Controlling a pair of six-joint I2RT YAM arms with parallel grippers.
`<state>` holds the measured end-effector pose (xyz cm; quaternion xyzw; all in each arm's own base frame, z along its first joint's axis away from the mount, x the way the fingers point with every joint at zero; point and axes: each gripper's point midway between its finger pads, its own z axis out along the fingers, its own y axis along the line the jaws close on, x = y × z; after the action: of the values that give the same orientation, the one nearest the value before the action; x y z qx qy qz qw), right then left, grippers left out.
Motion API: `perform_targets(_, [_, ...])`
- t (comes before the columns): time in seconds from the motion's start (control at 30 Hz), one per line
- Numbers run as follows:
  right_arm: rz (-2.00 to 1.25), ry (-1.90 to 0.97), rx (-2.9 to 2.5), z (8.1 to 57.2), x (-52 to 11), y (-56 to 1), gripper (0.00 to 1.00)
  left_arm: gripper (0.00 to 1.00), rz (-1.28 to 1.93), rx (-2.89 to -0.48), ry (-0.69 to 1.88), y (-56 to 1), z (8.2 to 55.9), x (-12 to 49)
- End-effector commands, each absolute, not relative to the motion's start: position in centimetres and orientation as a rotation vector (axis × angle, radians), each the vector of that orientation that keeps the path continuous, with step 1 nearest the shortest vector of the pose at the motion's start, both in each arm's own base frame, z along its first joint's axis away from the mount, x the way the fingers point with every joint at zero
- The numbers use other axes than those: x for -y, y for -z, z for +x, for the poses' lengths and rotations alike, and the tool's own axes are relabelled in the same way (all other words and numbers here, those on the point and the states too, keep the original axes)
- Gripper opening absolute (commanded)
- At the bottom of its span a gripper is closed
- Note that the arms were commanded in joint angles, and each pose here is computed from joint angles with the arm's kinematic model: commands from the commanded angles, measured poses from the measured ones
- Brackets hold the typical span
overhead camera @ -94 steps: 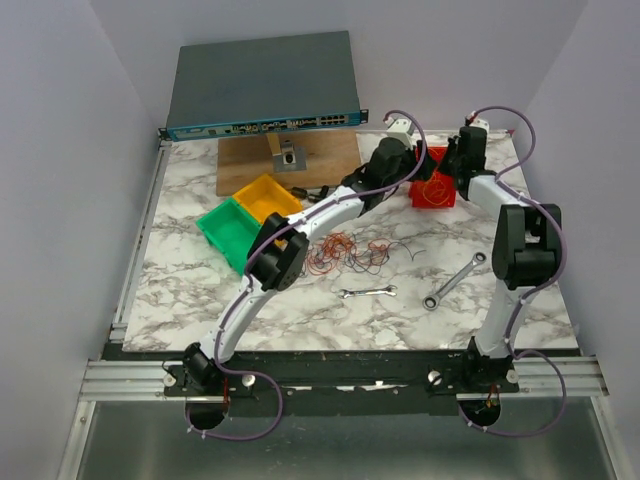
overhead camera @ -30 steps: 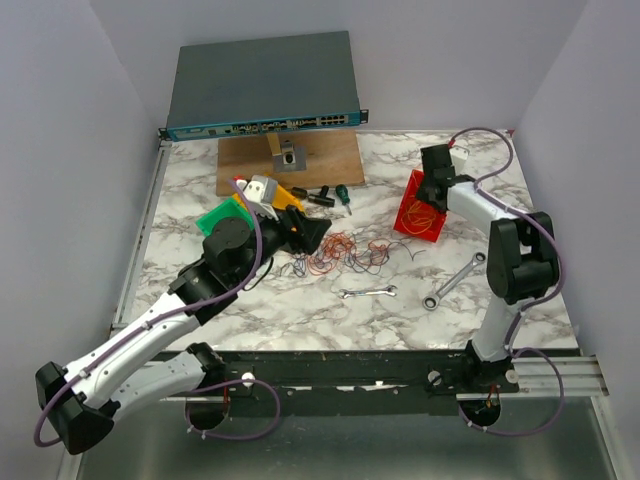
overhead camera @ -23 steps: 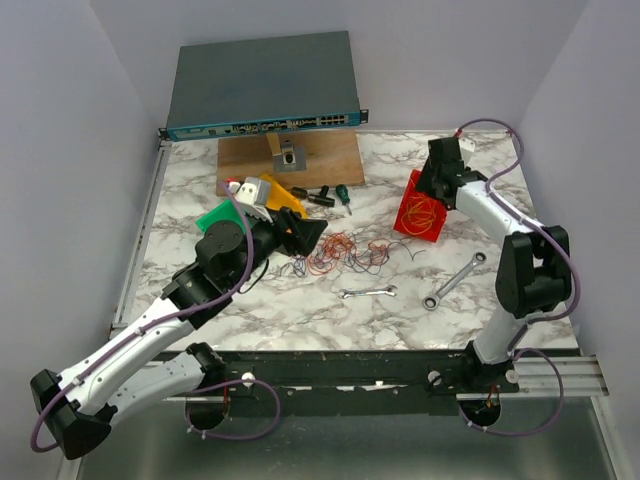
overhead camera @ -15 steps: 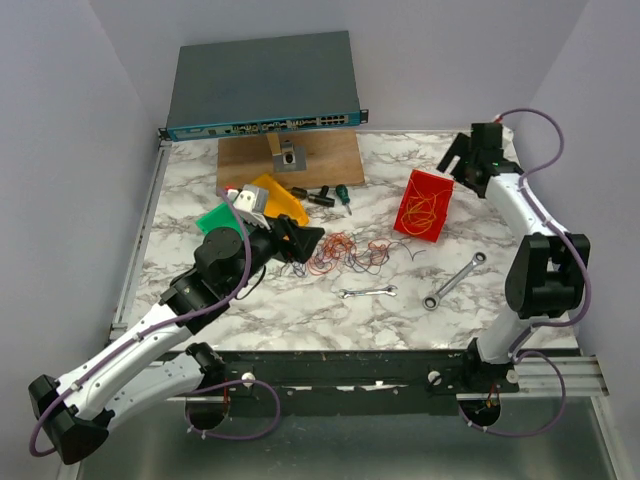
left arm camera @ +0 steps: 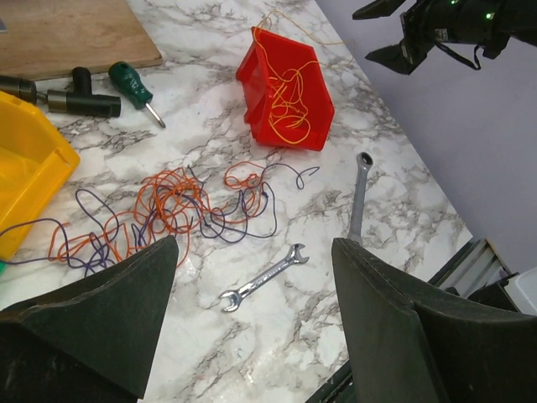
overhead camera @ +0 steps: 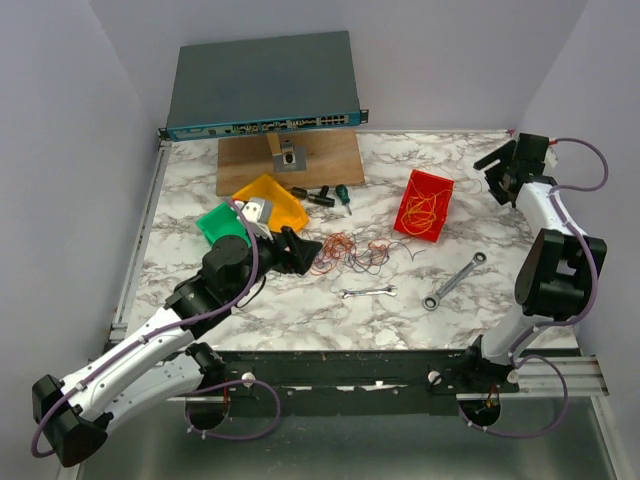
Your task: Untangle the cables
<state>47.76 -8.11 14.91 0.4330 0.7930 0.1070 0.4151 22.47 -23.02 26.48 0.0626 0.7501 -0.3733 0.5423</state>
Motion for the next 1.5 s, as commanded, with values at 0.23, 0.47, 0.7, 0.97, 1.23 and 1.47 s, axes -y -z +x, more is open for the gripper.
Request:
perform_targets(0.23, [1.090, -0.455, -1.961, 48.3, 5.6, -14.3, 0.57, 0.77, 0.139, -1.767, 0.853, -26.2, 22.6, 22.4])
perform_targets(0.47, [1.092, -0.474, -1.982, 47.9, 5.1, -13.5, 0.18, 0.77, 0.143, -1.778, 0.854, -25.7, 22.5, 22.4])
perform_targets(0.7, [0.907, -0.535, -2.034, 47.0, 1.7, -14.8, 0.01, 0.77, 0.140, -1.781, 0.856, -25.4, 22.4, 22.4])
perform_targets(0.97, [0.675, -0.336, -2.180, 45.8, -2.0, -13.9, 0.01, 0.77, 0.139, -1.789, 0.850, -25.1, 22.4, 22.3])
perform_targets(1.23, [0.615, -0.277, -2.320, 45.7, -4.1, -8.4, 0.01, 0.77, 0.138, -1.807, 0.843, -24.3, 22.3, 22.2])
perform_targets(1.47, [0.601, -0.212, -2.445, 45.9, -4.9, -2.1, 0.01, 0.77, 0.143, -1.821, 0.837, -23.9, 22.4, 22.3])
